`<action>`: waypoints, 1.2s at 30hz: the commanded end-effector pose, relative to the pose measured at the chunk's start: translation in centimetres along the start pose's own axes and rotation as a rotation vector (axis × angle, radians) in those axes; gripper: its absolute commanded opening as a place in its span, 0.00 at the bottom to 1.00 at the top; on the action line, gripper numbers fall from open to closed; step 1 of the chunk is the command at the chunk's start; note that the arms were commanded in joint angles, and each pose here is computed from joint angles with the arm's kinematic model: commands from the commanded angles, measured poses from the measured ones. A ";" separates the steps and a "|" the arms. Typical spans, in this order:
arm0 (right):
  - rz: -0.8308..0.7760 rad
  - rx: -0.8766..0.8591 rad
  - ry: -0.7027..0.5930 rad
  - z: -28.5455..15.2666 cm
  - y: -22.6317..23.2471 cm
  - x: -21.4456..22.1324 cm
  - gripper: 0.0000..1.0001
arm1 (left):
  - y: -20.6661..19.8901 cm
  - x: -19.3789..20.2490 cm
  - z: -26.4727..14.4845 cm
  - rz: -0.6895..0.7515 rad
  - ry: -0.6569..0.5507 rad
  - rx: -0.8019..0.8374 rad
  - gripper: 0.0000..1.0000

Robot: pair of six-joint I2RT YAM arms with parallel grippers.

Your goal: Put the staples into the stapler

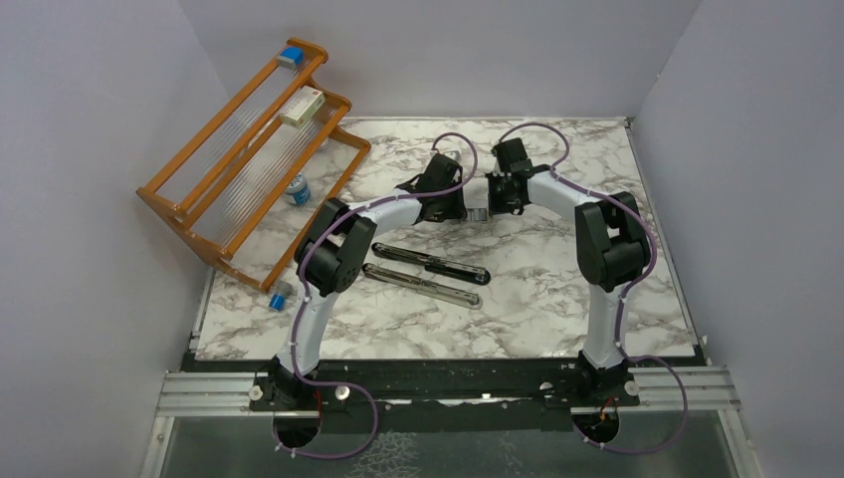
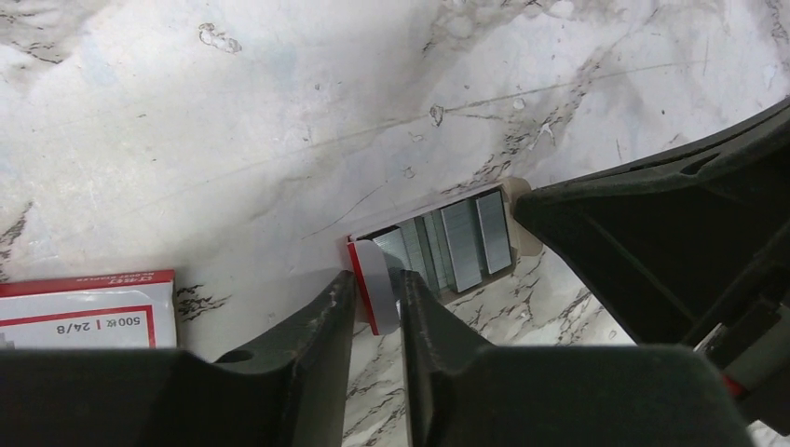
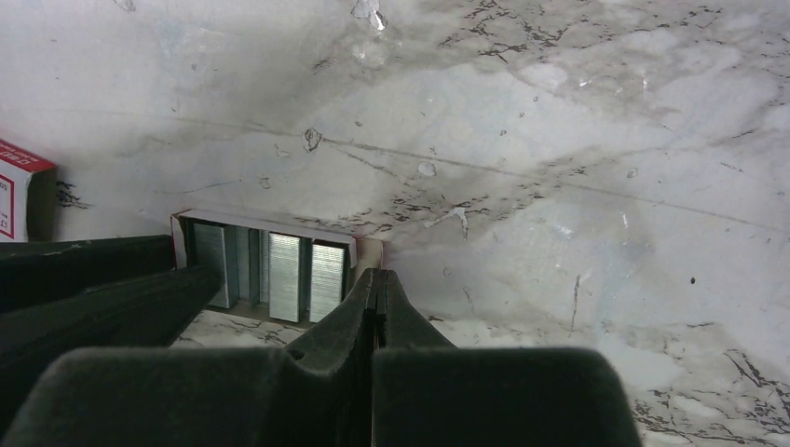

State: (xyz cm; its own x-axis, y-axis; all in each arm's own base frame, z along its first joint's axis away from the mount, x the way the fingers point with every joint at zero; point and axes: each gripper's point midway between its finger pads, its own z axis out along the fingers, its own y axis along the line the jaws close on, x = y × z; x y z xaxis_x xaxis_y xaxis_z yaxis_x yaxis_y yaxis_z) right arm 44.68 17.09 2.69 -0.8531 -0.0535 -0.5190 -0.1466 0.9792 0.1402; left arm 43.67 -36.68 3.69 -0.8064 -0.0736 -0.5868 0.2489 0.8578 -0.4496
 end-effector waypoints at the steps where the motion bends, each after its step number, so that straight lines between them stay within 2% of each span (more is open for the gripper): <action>1: 0.007 -0.028 -0.017 -1.2 0.3 -0.5 0.01 | 1.5 1.5 1.2 0.007 0.037 -0.057 0.25; 7: 0.003 -0.032 -0.040 -1.7 0.4 -1.1 0.04 | 2.1 1.9 1.3 0.014 0.044 -0.079 0.22; 14: -0.002 -0.037 -0.162 -4.7 0.8 -4.1 0.17 | 2.3 1.8 1.3 0.022 0.045 -0.091 0.22; 19: -0.007 -0.142 -0.236 -6.5 2.7 -5.6 0.17 | 2.3 2.0 1.3 0.023 0.047 -0.095 0.22; 23: 0.013 -0.229 -0.149 -5.1 4.3 -4.2 0.12 | 2.3 1.8 1.4 0.024 0.046 -0.095 0.22; 30: 0.052 -0.192 -0.023 -2.5 3.5 -1.2 0.12 | 2.2 2.0 1.4 0.030 0.049 -0.101 0.22; 36: 0.074 -0.114 -0.009 -2.1 2.1 -0.4 0.12 | 2.2 1.9 1.4 0.033 0.049 -0.107 0.21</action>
State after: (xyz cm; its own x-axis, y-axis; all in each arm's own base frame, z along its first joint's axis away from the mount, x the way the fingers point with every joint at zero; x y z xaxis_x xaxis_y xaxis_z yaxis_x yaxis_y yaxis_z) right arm 43.68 19.73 5.03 -0.8518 -0.0049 -0.5238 -0.1879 0.9363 0.2968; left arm 44.27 -36.75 3.47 -0.7964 -0.0704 -0.6006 0.2428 0.8724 -0.4242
